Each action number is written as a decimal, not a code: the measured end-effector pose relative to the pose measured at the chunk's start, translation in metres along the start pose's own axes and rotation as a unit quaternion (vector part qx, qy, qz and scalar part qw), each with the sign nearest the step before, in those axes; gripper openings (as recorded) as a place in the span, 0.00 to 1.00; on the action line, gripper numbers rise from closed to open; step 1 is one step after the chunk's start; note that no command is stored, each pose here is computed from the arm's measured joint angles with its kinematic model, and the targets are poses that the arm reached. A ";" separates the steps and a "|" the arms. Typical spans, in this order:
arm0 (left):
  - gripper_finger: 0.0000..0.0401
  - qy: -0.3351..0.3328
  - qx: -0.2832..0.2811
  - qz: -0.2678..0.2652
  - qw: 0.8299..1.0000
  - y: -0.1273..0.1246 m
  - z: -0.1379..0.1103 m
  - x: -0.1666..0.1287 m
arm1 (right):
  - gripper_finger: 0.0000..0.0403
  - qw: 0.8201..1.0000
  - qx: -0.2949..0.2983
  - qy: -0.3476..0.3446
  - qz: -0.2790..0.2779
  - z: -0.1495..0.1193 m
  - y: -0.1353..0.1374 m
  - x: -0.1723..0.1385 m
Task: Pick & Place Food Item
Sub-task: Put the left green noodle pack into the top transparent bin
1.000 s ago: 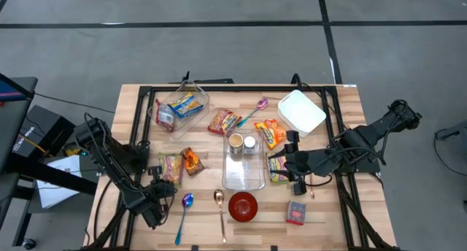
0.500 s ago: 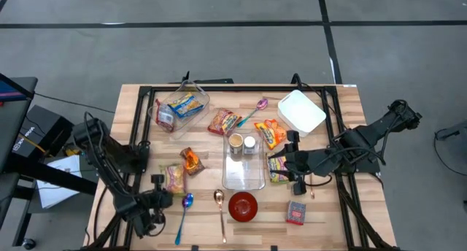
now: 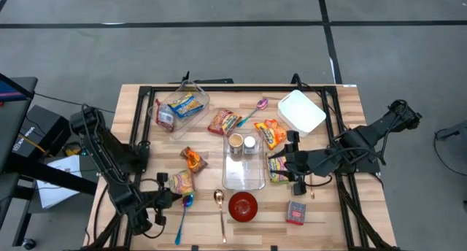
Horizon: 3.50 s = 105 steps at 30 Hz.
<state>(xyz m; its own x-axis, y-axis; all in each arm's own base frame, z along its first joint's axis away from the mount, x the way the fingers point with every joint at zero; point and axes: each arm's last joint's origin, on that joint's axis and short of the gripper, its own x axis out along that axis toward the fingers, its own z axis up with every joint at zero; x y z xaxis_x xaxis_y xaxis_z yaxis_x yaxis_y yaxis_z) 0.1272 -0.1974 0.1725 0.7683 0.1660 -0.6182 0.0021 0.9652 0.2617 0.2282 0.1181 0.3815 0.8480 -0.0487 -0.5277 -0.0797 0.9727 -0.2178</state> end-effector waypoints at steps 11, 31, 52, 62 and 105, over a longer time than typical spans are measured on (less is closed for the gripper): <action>0.00 -0.142 -0.022 -0.013 0.989 0.013 -0.014 0.005 | 0.45 1.000 0.000 0.000 0.000 0.000 0.000 0.000; 0.09 -0.162 -0.041 -0.161 0.973 0.021 -0.016 -0.004 | 0.45 1.000 0.000 0.000 0.000 0.000 0.000 0.000; 0.46 -0.153 0.068 -0.112 0.979 -0.012 -0.040 0.025 | 0.45 1.000 0.017 0.003 0.001 -0.001 0.000 0.000; 0.46 -0.121 0.134 -0.062 0.982 -0.030 -0.035 0.042 | 0.45 1.000 0.021 0.003 0.000 -0.001 0.000 0.000; 0.40 0.052 0.185 0.022 0.981 -0.047 -0.030 0.040 | 0.45 1.000 0.012 0.019 -0.001 -0.004 0.000 0.000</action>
<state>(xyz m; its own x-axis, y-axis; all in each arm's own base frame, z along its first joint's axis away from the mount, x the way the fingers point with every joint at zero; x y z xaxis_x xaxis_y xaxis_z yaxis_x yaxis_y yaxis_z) 0.1383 -0.2301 0.1129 0.7030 0.2445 -0.6678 0.2169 0.8206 0.5288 0.2262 0.1170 0.3782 0.8277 -0.0584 -0.5581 -0.0647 0.9780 -0.1983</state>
